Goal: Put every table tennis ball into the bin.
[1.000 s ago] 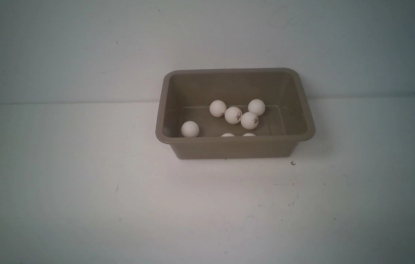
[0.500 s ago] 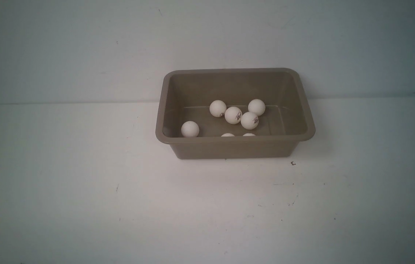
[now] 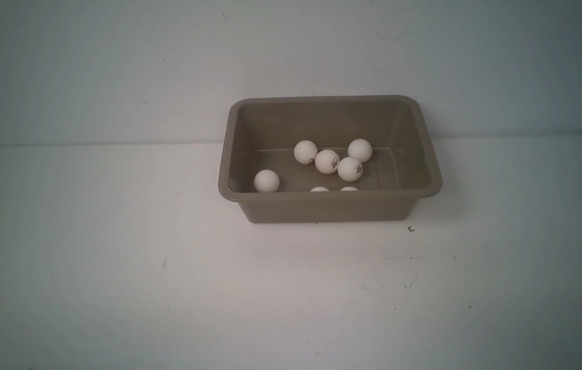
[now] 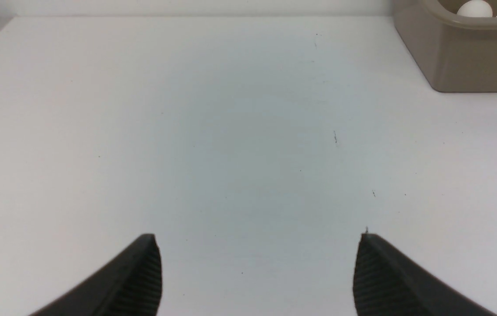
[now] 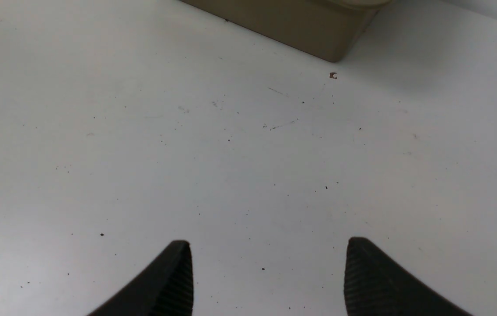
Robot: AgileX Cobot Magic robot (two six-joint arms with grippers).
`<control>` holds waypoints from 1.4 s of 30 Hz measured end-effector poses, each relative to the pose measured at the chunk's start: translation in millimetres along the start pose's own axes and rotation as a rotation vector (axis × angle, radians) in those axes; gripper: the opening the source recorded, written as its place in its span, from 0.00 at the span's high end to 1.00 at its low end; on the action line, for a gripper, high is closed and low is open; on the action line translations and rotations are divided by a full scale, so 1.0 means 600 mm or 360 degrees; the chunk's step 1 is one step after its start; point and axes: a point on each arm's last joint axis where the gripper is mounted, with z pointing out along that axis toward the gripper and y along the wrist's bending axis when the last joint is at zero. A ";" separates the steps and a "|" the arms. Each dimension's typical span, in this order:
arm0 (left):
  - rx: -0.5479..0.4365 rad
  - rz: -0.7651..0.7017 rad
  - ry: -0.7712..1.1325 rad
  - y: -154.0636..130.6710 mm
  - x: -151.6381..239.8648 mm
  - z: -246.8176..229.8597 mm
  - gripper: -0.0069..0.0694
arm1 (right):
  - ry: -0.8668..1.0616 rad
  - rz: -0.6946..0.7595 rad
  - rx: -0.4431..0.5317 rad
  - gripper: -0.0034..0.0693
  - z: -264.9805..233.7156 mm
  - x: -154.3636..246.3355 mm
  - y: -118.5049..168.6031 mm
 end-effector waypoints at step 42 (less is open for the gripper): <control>0.0000 -0.0011 -0.0001 0.000 0.000 0.000 0.21 | -0.0411 0.0093 0.0210 0.37 -0.026 -0.026 -0.013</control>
